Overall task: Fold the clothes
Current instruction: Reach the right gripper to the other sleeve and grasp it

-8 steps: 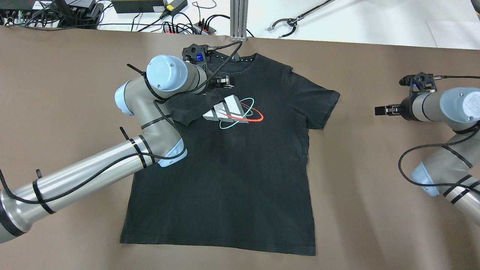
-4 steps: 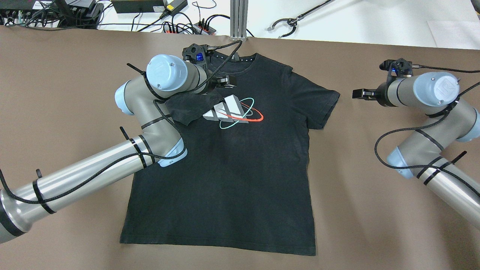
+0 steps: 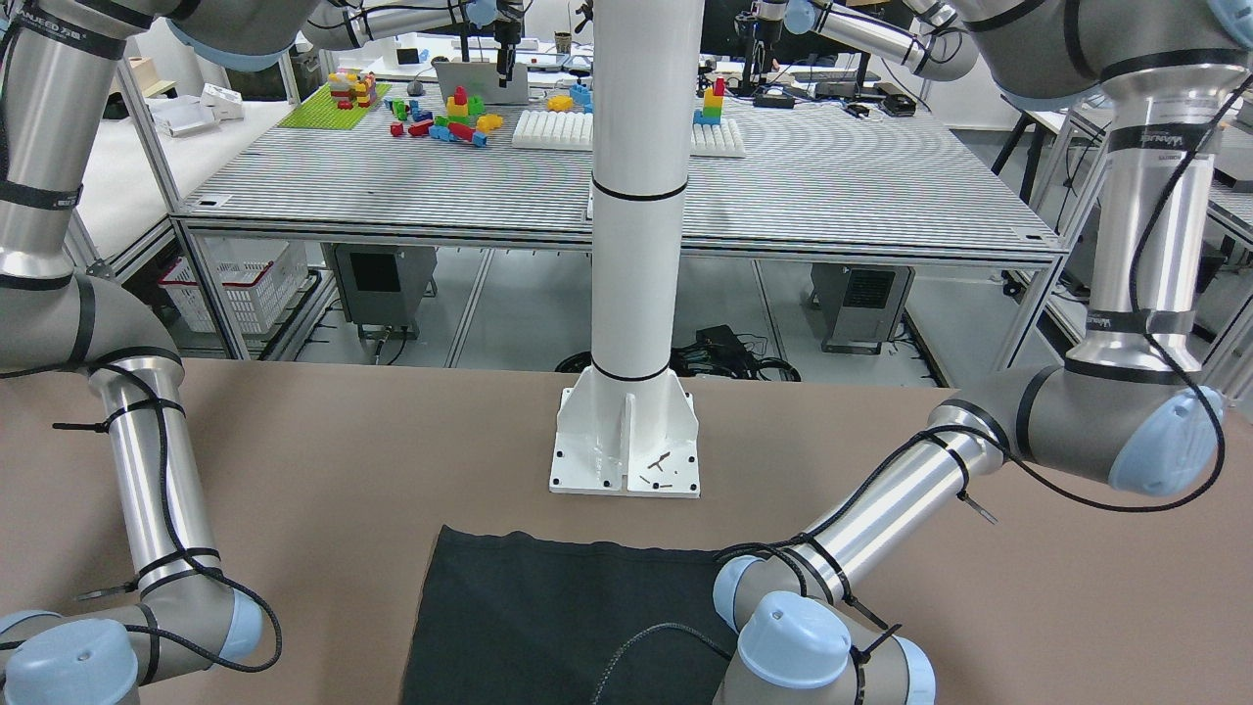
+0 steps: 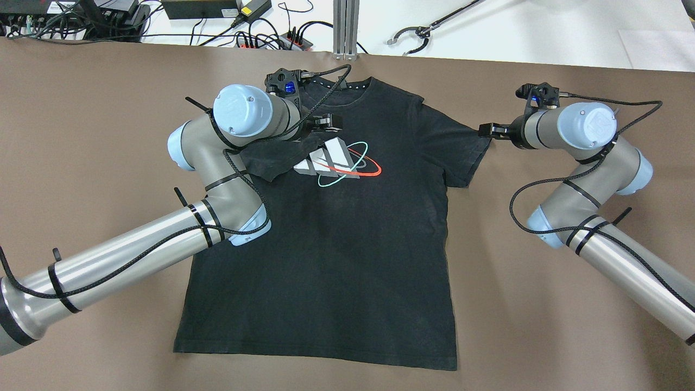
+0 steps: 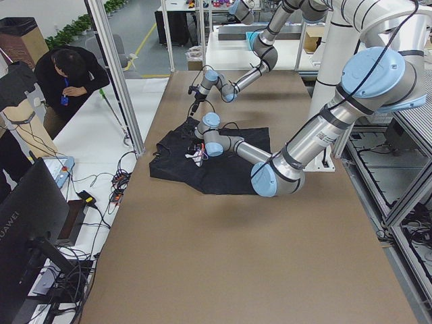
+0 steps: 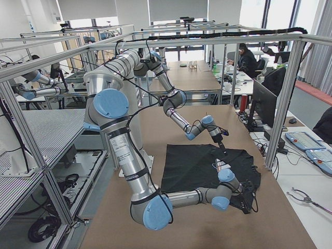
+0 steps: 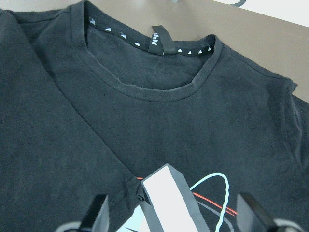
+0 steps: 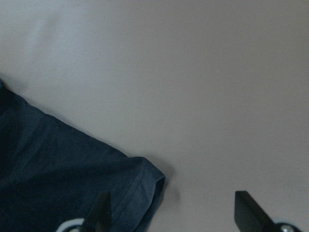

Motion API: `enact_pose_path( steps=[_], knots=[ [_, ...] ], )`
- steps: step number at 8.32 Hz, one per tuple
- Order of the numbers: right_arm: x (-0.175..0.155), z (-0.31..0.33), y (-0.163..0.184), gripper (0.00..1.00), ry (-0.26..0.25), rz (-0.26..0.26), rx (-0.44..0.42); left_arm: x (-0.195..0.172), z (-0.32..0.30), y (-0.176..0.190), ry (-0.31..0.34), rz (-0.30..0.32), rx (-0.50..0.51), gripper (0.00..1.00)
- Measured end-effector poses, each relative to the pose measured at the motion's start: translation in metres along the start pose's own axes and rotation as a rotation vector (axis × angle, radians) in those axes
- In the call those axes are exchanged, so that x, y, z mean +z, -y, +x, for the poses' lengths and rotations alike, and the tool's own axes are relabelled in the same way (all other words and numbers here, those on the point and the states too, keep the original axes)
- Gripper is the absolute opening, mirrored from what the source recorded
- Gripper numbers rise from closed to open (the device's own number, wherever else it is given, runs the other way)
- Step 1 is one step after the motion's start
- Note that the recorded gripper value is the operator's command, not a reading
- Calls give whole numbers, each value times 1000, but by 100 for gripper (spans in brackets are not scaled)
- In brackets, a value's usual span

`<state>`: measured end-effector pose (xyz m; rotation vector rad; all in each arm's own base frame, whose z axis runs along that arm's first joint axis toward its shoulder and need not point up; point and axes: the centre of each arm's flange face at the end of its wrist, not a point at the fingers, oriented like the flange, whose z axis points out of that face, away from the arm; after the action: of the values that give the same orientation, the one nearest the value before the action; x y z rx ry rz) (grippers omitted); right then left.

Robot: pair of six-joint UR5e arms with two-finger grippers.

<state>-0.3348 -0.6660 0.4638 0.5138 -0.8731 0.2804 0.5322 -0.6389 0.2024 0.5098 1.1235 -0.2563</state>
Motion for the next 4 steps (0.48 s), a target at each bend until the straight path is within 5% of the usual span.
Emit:
enact_pose_path(
  steps=[4],
  knots=[
    [31,-9,-6,90,22,6,-2,2,-2,-2,3,-2,2,94]
  ],
)
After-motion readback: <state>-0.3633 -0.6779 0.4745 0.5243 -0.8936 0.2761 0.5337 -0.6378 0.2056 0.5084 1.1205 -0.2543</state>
